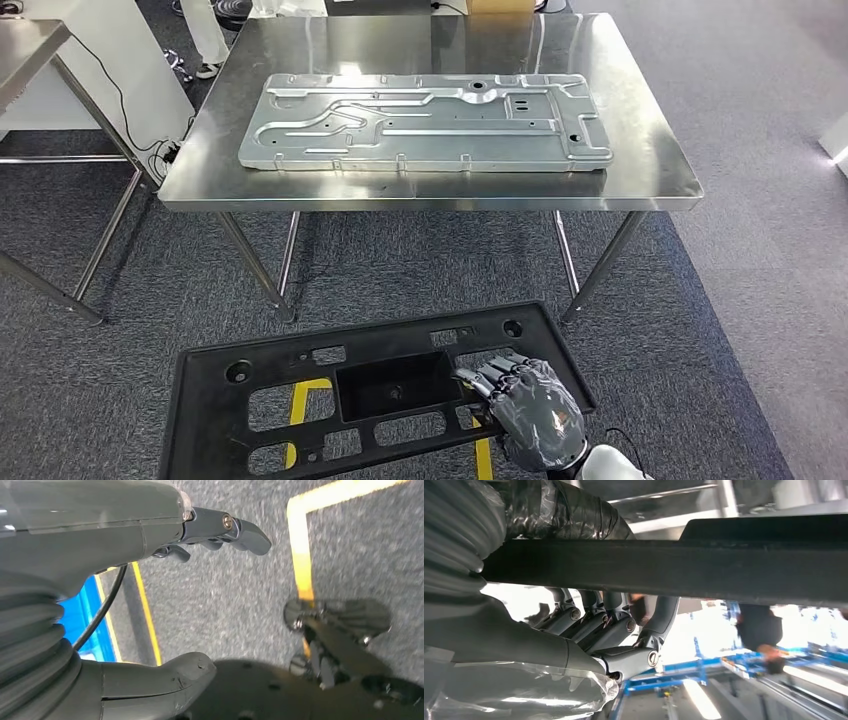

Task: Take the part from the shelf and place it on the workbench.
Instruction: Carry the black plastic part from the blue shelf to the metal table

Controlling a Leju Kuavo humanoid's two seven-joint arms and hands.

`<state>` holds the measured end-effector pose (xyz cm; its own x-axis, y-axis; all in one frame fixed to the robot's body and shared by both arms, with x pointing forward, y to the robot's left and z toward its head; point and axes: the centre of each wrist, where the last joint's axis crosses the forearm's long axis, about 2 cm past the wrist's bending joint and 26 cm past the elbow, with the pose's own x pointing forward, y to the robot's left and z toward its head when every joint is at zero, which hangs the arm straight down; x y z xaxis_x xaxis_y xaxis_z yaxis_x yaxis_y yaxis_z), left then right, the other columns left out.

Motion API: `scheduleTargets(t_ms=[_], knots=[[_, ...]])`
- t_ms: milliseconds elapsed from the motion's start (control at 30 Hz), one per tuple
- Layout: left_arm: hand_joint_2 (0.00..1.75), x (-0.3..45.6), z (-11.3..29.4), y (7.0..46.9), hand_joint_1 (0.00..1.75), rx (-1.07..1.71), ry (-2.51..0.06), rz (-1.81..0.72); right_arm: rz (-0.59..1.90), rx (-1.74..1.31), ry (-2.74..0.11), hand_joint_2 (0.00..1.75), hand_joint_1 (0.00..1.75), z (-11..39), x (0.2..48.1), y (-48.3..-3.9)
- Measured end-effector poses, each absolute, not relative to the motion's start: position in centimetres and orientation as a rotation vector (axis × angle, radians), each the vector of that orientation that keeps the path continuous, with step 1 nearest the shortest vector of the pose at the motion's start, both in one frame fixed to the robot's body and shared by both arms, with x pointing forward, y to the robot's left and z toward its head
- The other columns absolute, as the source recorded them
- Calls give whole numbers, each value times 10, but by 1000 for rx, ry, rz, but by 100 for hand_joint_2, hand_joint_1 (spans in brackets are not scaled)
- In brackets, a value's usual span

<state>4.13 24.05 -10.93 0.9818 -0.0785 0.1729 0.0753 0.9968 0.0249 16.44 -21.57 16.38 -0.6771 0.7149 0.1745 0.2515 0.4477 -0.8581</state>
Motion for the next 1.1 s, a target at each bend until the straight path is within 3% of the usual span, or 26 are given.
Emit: scheduleTargets(t_ms=[333,1100], knots=[[175,42,-109,241,0,11,-177,-77,1137,-941,-2133,175,175,177,174,-249],[175,42,-109,243,0,10,-187,-78,1144,-987,-2096,175,175,177,172,-258]])
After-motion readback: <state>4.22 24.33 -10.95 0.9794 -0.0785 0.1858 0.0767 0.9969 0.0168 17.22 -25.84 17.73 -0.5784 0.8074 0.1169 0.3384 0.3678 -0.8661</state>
